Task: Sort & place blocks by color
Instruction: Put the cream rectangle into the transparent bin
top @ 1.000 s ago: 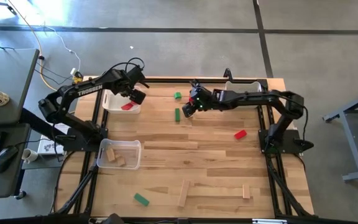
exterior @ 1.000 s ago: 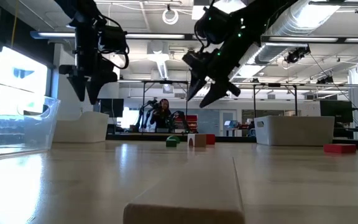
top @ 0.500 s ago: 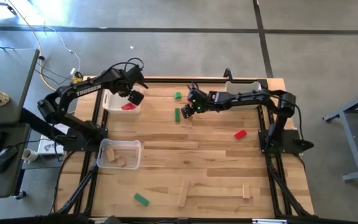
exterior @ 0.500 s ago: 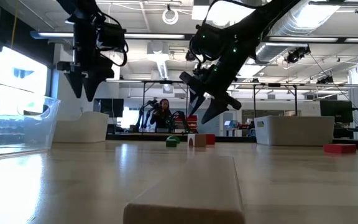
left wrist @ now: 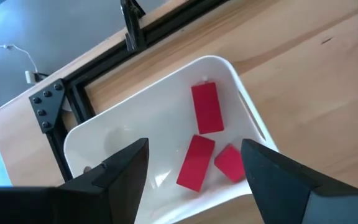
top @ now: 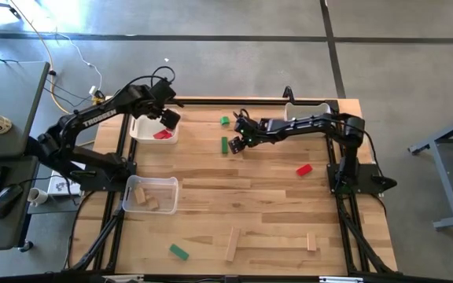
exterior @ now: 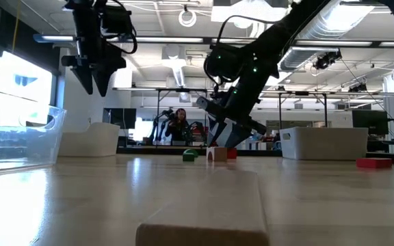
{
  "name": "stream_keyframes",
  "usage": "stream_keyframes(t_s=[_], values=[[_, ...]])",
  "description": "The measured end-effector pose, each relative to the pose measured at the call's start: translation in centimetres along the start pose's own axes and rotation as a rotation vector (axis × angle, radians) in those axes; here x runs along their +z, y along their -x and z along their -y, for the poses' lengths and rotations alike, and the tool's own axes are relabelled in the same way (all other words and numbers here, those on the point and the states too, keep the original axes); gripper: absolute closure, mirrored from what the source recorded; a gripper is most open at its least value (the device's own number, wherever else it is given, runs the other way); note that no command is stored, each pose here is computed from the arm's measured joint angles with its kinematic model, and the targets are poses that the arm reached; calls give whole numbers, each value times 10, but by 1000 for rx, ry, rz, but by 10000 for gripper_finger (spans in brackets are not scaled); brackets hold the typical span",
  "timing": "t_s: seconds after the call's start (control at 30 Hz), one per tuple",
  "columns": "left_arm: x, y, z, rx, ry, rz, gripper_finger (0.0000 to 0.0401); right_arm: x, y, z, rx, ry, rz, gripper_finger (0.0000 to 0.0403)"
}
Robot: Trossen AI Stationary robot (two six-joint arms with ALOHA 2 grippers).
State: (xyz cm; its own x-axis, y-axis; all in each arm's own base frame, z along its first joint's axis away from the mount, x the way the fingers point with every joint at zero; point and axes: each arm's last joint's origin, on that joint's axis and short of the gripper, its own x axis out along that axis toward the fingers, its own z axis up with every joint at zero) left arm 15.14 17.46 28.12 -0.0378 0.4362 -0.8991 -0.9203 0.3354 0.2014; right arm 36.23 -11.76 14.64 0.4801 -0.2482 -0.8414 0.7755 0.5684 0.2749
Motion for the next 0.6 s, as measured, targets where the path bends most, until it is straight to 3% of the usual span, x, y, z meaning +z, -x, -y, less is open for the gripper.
stream_keyframes(t_s=[0.23, 0.5, 0.6], values=[[-3, 8, -4, -10, 11, 30, 158, -4, -7, 1, 17, -5, -49, 191], [-3, 9, -4, -21, 12, 30, 158, -5, -7, 1, 37, 20, -78, 289], [-3, 9, -2, -75, 12, 13, 158, -5, -6, 0, 49, 52, -83, 292]])
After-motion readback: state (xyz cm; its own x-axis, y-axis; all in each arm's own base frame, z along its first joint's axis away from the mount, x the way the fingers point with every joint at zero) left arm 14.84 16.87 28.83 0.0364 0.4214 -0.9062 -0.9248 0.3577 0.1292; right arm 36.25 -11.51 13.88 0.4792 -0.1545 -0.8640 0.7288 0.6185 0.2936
